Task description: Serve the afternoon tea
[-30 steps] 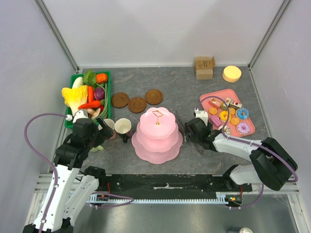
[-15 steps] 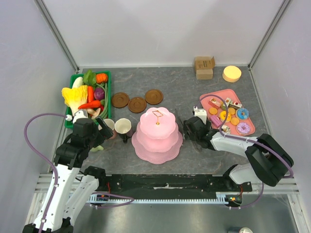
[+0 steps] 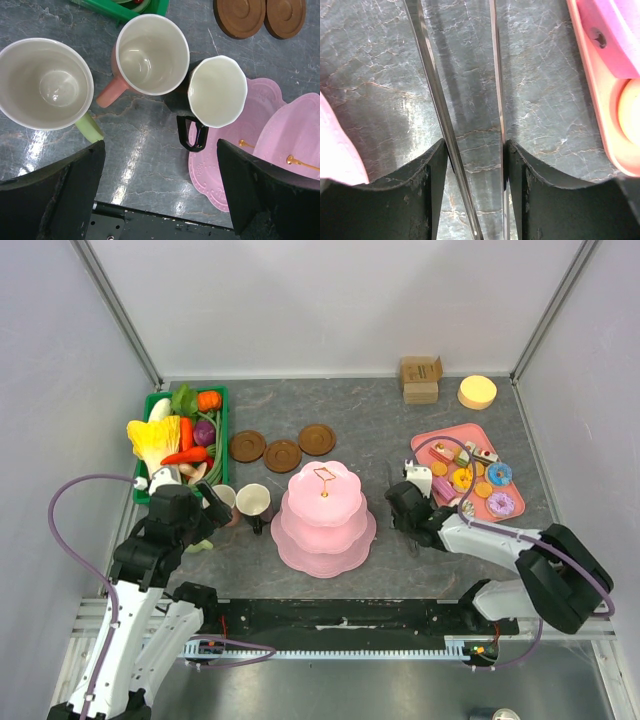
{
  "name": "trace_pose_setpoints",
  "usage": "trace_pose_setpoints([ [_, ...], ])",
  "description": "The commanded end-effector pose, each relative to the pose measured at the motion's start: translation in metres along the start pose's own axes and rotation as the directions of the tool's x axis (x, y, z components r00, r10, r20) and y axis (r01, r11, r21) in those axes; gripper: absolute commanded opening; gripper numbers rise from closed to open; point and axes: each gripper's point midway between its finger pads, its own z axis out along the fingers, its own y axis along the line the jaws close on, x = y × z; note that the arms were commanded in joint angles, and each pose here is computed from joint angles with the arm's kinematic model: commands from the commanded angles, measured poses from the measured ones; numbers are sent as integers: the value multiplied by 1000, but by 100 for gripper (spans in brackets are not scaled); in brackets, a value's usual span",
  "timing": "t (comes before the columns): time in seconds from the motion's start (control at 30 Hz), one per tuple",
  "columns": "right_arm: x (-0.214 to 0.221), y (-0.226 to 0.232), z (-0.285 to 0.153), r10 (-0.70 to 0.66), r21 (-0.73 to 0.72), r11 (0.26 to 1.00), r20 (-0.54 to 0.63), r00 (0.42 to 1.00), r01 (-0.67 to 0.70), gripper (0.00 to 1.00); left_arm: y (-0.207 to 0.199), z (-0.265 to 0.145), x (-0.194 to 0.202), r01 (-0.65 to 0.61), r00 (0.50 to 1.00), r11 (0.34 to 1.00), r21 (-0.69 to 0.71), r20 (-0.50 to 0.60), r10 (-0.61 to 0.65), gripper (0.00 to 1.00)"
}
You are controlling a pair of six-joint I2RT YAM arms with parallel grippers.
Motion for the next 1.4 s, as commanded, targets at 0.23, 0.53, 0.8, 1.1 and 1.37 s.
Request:
trace_pose_setpoints([
  [0.23, -74, -2, -52, 93, -43, 995, 181, 979, -87, 55, -4, -4, -6, 29, 999, 999, 30, 38, -30, 98],
  [0.53, -130, -8, -116, 178, -111, 982, 268, 947, -153, 57, -7, -6, -6, 27, 998, 998, 56, 47, -30, 98],
  [0.8, -148, -45, -153, 77, 19, 996, 263, 962, -85, 59, -10, -6, -5, 15, 999, 997, 72, 39, -18, 98],
  [1.1, -198, -74, -160, -237, 167, 965, 222, 946, 202, 61, -11, -4, -5, 12, 999, 997, 71, 32, -14, 98],
  [1.37, -229, -51, -122, -517, 61, 854, 207, 831, 516, 56, -11, -2, -4, 6, 1000, 998, 67, 22, -7, 98],
])
